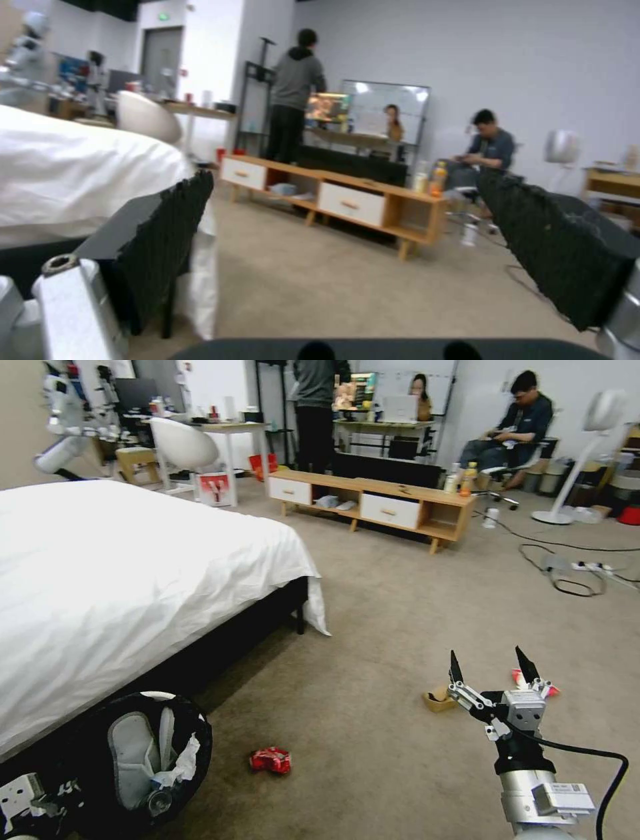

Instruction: Pick up the trash bin and place the garbage on the floor into it.

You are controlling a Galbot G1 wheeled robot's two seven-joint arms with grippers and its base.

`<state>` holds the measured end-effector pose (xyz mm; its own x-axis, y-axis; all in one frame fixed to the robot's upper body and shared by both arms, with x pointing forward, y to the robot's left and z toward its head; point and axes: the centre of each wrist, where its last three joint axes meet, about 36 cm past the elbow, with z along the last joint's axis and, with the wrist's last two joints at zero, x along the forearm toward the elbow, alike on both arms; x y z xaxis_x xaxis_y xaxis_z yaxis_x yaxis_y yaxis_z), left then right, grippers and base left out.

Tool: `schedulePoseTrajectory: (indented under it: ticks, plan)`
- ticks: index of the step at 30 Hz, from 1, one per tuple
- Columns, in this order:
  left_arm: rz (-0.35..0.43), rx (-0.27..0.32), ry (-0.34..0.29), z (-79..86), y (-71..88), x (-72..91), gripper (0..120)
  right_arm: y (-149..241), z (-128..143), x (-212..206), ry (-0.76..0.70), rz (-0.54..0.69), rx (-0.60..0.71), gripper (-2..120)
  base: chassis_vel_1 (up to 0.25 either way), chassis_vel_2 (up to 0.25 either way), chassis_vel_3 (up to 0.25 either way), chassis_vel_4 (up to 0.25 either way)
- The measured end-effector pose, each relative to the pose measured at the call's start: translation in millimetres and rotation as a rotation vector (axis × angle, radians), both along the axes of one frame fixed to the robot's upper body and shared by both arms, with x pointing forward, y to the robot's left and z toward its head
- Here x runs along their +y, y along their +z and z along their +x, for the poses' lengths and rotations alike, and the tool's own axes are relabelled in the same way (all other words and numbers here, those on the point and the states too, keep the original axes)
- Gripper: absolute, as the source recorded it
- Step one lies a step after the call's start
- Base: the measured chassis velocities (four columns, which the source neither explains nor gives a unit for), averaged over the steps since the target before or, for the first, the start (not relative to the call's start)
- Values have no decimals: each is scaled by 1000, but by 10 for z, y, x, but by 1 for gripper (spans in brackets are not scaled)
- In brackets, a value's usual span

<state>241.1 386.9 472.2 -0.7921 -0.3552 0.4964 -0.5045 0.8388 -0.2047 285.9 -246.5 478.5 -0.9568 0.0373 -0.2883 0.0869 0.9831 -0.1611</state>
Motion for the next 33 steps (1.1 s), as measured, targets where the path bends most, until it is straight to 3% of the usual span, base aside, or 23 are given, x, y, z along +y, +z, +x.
schedulePoseTrajectory:
  ticks: [23,33]
  plan:
    - [7,30,-22,-47,-38,-37,1,-26,11,-46,20,-10,-24,100,105,106,105,103]
    - [15,30,-29,-51,-37,-46,1,-49,-11,-53,19,-12,-18,100,22,18,12,17]
